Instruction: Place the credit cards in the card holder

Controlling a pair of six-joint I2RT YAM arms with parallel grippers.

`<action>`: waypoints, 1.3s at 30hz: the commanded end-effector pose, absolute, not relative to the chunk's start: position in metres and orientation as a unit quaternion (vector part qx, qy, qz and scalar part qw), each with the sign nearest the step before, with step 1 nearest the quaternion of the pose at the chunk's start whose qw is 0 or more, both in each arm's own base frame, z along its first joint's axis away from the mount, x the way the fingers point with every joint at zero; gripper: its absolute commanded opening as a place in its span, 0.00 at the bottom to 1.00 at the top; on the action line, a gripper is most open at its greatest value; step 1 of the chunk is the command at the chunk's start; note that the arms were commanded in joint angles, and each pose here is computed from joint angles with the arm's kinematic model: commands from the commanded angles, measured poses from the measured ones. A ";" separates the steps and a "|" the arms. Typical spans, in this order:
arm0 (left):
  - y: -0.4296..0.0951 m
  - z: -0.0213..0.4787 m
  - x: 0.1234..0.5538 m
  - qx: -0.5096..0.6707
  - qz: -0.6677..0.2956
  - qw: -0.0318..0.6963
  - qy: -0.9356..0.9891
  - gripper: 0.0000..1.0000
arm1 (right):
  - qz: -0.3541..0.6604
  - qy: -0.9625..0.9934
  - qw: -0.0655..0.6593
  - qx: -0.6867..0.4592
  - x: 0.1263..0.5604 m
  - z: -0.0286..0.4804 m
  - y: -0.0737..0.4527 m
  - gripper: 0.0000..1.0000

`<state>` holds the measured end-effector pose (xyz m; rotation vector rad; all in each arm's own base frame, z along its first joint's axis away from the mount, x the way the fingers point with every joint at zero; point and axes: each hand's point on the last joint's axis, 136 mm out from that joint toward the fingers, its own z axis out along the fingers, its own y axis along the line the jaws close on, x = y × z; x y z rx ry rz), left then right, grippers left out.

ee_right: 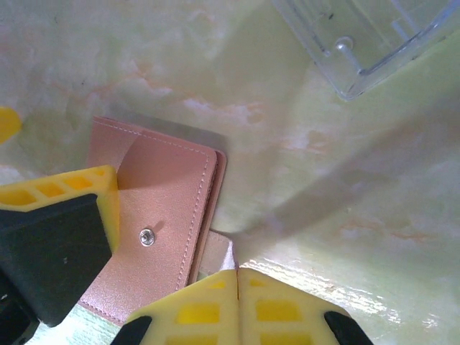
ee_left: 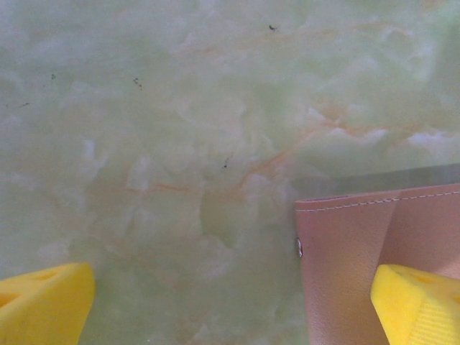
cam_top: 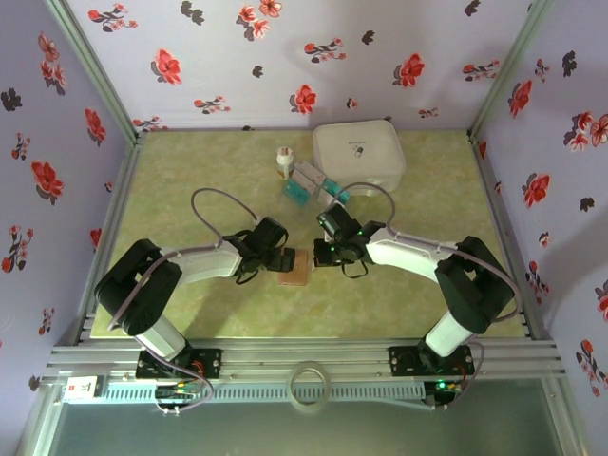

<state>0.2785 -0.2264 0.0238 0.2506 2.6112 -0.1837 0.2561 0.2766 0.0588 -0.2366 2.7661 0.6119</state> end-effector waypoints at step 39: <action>-0.221 0.015 0.274 0.103 -0.042 0.242 0.964 1.00 | 0.230 0.961 0.141 -0.062 0.251 0.062 0.277 0.17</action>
